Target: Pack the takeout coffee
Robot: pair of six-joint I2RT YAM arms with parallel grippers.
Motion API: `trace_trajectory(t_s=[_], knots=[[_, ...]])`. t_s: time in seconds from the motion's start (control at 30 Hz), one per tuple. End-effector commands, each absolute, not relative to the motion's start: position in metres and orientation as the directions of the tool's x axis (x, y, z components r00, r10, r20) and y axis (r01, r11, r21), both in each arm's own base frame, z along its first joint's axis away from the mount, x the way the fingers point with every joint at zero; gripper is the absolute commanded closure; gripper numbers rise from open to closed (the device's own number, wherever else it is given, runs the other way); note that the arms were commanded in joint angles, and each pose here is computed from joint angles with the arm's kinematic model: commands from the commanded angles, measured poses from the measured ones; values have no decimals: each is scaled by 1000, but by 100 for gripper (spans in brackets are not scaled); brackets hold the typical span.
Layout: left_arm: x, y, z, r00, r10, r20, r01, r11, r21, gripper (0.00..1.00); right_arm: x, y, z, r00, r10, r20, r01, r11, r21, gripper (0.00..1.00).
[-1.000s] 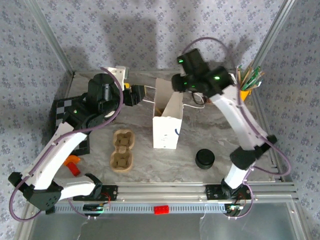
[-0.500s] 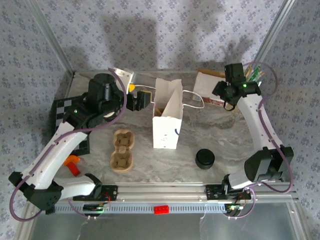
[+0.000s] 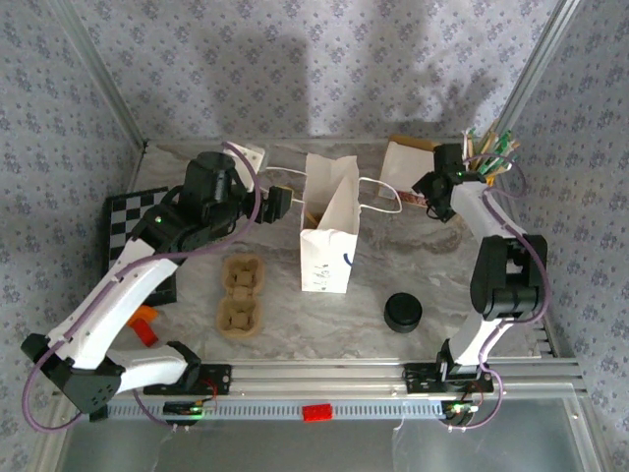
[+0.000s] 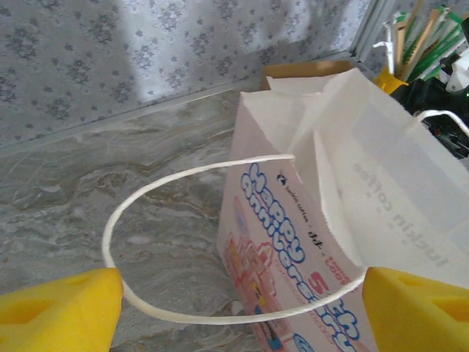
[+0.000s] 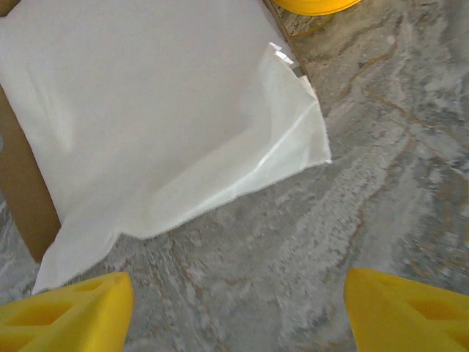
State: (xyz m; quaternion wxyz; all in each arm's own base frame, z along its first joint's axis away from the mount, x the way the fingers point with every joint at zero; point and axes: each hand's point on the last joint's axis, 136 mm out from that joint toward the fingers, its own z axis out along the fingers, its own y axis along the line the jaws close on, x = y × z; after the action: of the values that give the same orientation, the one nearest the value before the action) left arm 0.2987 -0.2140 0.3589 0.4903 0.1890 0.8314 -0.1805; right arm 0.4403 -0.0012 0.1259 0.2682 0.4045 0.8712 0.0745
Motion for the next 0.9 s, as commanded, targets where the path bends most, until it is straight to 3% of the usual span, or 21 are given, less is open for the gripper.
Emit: trace_trajectory(t_s=[0.0, 0.1, 0.4, 0.5, 0.57, 0.63, 0.87], knots=[[301, -201, 365, -424, 128, -897, 453, 887, -87, 14, 460, -4, 122, -453, 795, -403, 699, 598, 393, 23], [303, -198, 363, -430, 128, -894, 441, 893, -85, 14, 466, -10, 112, -431, 804, -410, 720, 580, 382, 28], [310, -187, 361, -440, 126, -889, 419, 905, -79, 13, 478, -19, 101, -420, 795, -437, 735, 581, 350, 56], [312, -187, 363, -438, 121, -891, 419, 904, -83, 13, 480, -20, 100, -420, 794, -440, 734, 582, 350, 54], [314, -188, 363, -438, 120, -891, 425, 901, -87, 13, 483, -21, 103, -420, 787, -452, 729, 589, 349, 46], [315, -189, 361, -444, 124, -887, 430, 899, -89, 13, 484, -21, 101, -415, 792, -448, 732, 583, 352, 44], [315, -186, 363, -450, 119, -885, 425, 900, -95, 12, 493, -24, 99, -415, 794, -444, 732, 581, 356, 64]])
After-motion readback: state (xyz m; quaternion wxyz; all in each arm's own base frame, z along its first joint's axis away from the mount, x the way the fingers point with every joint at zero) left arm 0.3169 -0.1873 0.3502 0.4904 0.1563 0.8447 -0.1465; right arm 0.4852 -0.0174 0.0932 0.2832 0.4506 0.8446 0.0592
